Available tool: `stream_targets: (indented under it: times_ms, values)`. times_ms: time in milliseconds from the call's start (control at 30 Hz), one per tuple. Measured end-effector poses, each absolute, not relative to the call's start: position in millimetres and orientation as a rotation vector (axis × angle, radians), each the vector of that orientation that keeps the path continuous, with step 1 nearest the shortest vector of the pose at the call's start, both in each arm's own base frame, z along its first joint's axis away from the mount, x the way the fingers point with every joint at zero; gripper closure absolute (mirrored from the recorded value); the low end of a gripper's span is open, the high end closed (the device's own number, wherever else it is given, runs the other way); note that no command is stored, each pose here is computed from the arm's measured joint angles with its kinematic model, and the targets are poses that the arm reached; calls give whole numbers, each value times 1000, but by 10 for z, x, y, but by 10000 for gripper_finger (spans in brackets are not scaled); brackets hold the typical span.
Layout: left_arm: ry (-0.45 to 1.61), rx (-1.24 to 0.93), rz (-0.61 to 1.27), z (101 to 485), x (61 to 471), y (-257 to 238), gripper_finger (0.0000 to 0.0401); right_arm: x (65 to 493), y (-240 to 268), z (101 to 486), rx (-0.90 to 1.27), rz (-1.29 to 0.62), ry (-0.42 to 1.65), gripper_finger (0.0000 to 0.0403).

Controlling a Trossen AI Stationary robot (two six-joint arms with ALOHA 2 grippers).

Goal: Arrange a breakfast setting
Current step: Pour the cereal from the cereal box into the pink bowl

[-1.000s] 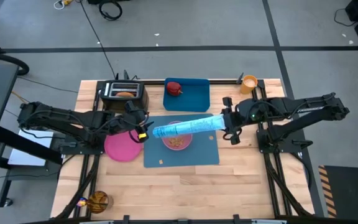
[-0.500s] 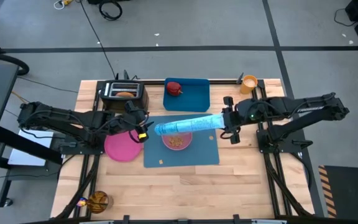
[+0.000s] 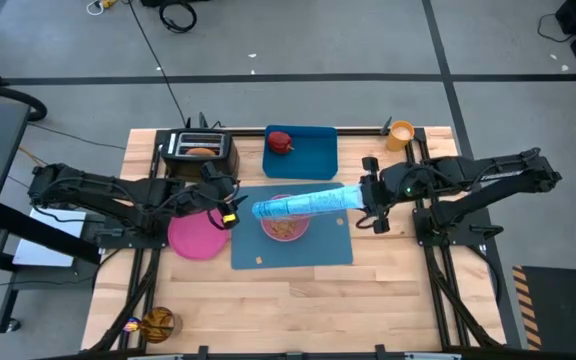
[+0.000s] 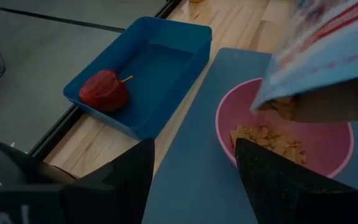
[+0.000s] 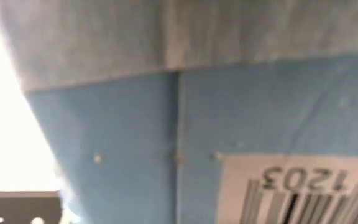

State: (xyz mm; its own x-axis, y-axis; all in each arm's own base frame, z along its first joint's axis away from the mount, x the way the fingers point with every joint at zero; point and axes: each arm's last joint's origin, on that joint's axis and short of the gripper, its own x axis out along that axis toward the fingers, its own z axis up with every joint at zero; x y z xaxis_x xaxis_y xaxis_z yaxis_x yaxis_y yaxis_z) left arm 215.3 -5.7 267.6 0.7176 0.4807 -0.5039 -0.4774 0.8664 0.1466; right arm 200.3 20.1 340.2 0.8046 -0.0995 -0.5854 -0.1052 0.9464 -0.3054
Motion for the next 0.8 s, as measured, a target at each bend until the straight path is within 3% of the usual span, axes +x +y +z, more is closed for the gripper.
stream_targets:
  times_ms: [533,800]
  values:
    - [560,8,531,2676,2153,-53,168,2028,245,3547,-315,61,618,252]
    - [570,38,522,2675,2150,-53,168,2244,277,3609,-361,91,731,252]
